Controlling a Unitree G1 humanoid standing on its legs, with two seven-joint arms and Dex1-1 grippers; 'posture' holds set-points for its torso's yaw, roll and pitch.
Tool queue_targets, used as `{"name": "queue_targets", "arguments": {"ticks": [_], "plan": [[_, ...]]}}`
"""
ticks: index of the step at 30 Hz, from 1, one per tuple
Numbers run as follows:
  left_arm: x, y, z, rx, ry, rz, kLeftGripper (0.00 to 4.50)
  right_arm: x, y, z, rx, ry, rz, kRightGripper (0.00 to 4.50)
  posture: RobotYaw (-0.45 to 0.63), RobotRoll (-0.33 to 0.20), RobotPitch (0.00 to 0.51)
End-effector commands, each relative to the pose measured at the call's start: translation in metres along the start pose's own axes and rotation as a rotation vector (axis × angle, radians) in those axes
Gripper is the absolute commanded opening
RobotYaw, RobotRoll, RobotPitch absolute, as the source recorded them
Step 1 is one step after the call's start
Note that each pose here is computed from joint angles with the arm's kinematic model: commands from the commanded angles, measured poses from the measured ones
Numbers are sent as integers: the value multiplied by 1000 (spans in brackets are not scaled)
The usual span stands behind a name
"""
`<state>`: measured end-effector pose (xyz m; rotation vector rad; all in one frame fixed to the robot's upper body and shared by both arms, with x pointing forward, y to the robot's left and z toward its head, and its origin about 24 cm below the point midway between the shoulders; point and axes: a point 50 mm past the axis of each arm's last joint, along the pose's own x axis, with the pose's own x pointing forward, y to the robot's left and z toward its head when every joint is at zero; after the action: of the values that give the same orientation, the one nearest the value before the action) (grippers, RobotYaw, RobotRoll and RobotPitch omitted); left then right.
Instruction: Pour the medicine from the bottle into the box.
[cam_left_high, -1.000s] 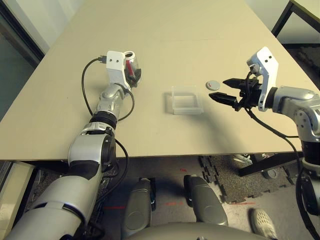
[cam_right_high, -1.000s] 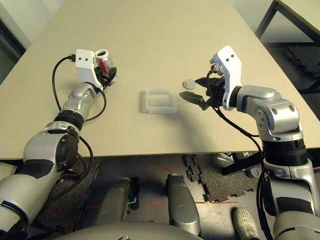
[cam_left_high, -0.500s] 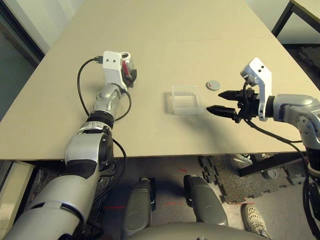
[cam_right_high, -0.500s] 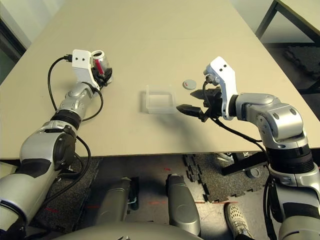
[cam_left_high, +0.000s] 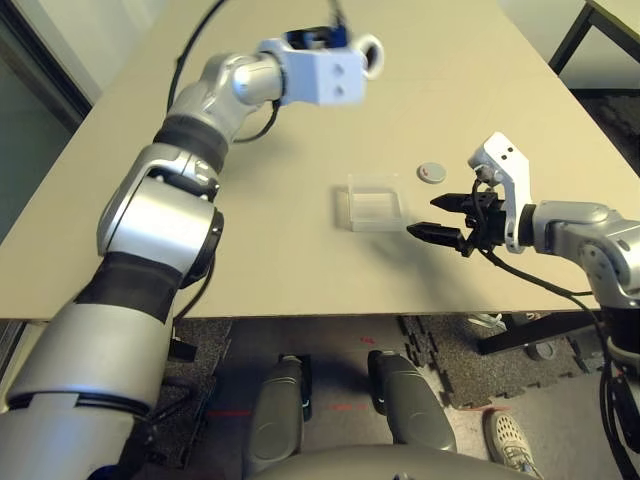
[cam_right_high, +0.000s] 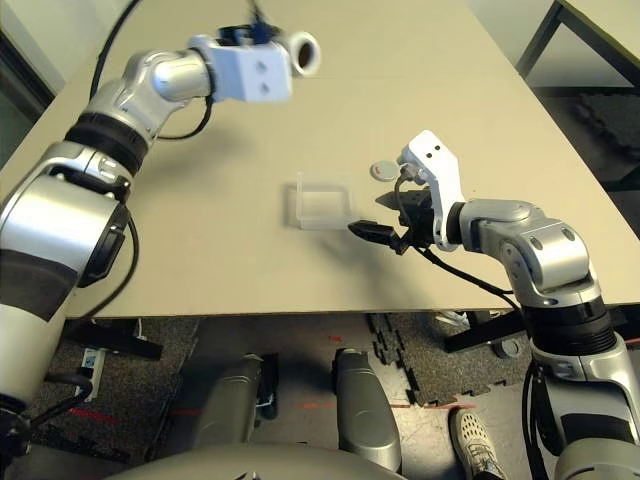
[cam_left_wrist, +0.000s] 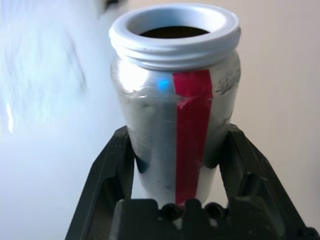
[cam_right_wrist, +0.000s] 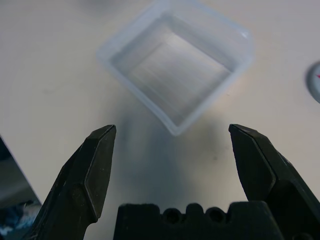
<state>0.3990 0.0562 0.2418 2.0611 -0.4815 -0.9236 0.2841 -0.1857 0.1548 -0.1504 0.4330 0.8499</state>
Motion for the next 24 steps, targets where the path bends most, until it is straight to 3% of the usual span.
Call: {"name": "queue_targets", "arguments": {"ticks": [1,4,10,16,19,24], "plan": [[8,-15,10,267,-34,-127,2619,3,1,0,5,-30,-16,4500,-233,0,102],[14,-14,19,375,-77,-134,2619,3,0,0,4,-41,-27,4500,-247,0,104],[19,4,28,367,-94,-66,2619,3,-2,2,6,-61,-42,4500,-250,0,107],[19,-1,25,340,-79,-96,2619,3,-4,3,5,-63,-40,4500,-238,0,109],[17,-7,22,253,-79,-94,2619,3,-4,3,4,-62,-36,4500,-234,0,110],[12,-15,9,-176,-34,-46,2619,4,-3,5,3,-64,-23,4500,-229,0,113]]}}
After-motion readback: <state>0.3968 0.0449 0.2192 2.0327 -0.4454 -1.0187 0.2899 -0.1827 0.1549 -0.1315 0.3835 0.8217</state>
